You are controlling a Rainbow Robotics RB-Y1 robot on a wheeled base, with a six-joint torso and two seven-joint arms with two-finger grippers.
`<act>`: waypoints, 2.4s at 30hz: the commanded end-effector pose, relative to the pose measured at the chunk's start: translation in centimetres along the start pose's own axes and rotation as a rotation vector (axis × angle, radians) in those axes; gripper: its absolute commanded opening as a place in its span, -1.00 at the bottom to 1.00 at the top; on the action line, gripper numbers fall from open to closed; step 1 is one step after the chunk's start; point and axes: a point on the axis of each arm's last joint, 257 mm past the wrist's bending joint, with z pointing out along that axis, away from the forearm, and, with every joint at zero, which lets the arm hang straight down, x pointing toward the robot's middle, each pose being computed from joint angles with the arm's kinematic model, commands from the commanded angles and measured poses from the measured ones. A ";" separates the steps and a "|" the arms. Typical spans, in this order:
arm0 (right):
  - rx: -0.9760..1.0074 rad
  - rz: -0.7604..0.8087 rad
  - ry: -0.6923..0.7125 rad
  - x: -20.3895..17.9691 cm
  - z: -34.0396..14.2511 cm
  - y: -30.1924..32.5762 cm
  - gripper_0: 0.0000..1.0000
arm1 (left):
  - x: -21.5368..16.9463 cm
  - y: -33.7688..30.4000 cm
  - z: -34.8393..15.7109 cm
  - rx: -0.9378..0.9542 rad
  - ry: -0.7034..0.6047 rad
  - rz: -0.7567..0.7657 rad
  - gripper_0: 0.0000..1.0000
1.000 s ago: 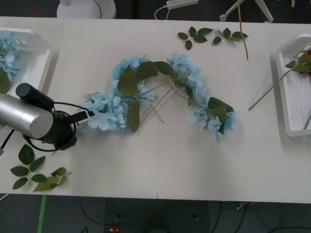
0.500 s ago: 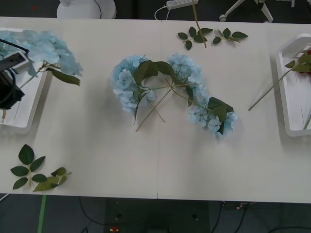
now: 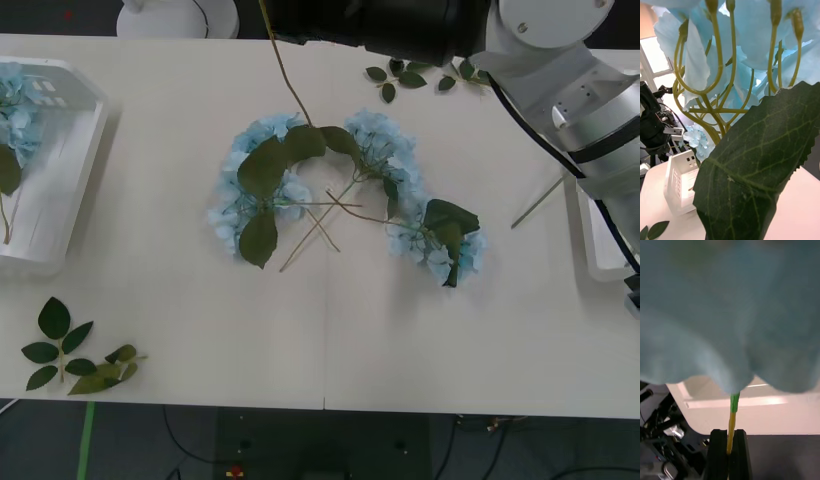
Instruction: Place the red flowers into the right box and the blue flowers into the left box. If a person shows an open palm, hand one flower to the person first, then continue sorting.
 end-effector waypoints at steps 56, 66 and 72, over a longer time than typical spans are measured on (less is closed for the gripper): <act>-0.113 0.032 0.002 1.4 4.6 7.3 -1.00 | -16.0 -42.2 -22.5 1.164 -1.012 -0.413 1.00; -0.106 0.049 0.007 1.6 4.6 7.1 -1.00 | -20.1 -44.0 -25.1 1.169 -1.133 -0.410 1.00; -0.097 0.051 0.014 1.8 4.6 6.7 -1.00 | -22.3 -42.3 -24.2 1.075 -1.206 -0.426 1.00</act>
